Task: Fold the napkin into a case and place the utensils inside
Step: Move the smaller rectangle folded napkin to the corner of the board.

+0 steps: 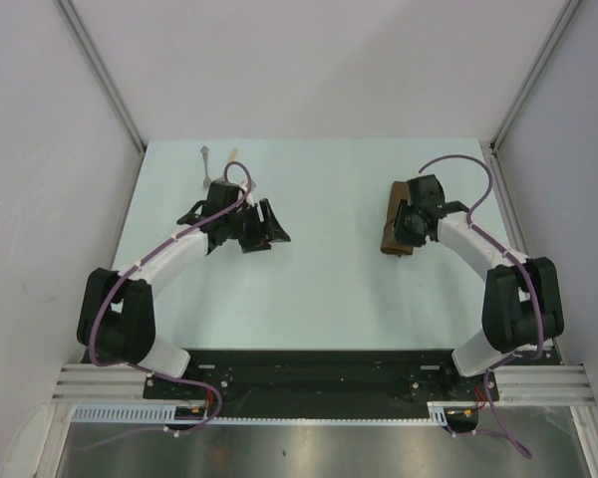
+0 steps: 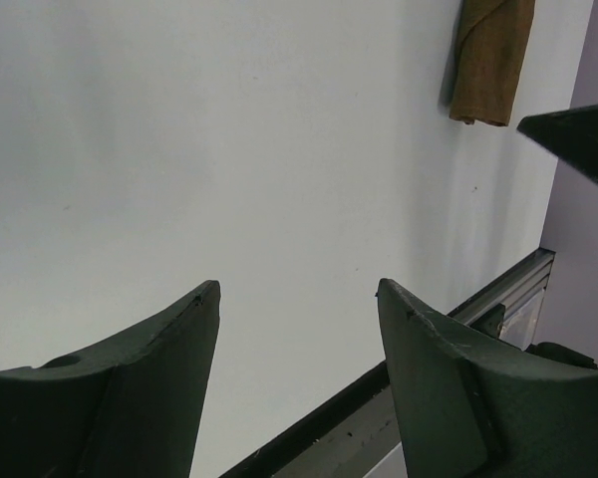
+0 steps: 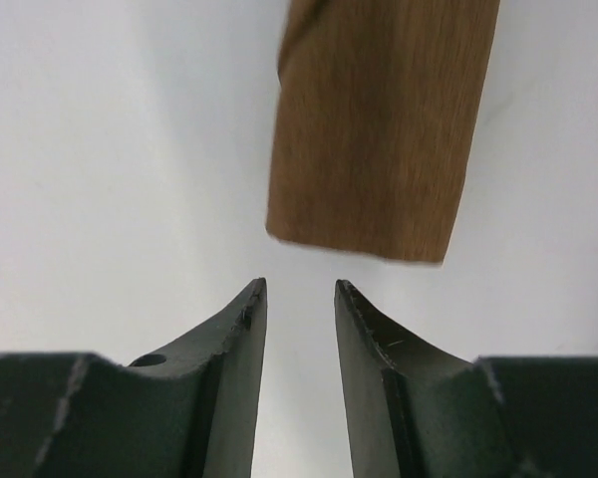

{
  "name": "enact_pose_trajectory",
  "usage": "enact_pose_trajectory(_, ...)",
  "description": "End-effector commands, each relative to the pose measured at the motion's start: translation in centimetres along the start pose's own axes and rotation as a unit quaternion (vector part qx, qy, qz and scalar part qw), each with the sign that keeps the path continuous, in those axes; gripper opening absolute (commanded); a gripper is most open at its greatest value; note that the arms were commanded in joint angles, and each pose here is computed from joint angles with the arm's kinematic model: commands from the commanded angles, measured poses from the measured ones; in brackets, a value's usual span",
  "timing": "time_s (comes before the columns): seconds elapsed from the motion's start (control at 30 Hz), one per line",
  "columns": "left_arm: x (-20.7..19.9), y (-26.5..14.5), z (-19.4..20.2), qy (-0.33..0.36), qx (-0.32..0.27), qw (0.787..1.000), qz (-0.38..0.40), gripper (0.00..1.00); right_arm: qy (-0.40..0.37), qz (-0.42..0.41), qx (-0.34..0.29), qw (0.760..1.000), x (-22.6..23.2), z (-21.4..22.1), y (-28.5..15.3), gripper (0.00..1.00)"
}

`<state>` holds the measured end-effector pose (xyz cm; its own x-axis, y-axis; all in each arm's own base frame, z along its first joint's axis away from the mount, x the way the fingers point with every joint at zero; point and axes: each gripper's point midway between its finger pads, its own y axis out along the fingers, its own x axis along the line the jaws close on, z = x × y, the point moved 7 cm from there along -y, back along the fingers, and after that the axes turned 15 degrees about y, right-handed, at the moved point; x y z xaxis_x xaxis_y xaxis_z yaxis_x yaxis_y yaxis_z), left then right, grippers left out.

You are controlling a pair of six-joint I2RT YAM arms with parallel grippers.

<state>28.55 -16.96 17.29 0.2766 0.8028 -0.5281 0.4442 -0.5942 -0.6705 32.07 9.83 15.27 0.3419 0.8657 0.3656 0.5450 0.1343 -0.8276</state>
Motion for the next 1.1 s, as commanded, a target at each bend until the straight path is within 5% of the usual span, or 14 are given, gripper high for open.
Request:
enact_pose_trajectory(0.0, -1.7, -0.3, -1.5, 0.014, -0.024, 0.999, 0.027, 0.69, 0.049, -0.026, 0.029, 0.998, -0.9, 2.7, -0.6, 0.38)
enact_pose_trajectory(0.17, -1.7, -0.4, -1.3, 0.017, -0.023, 0.999, 0.024, 0.69, 0.083, -0.036, 0.057, 0.994, -2.0, 5.3, 1.0, 0.37)
enact_pose_trajectory(0.47, -1.6, -0.4, -1.2, 0.016, -0.020, 0.999, 0.021, 0.69, 0.100, -0.008, 0.011, 0.995, -2.9, 4.4, 5.3, 0.37)
enact_pose_trajectory(0.9, -1.3, -0.1, -1.4, 0.015, -0.017, 1.000, 0.011, 0.69, 0.104, 0.055, -0.059, 0.991, -4.5, -6.1, 12.1, 0.36)
enact_pose_trajectory(1.07, -1.4, 0.0, -1.5, 0.012, -0.016, 1.000, 0.011, 0.69, 0.078, 0.013, -0.026, 0.997, -2.8, -9.0, 12.8, 0.37)
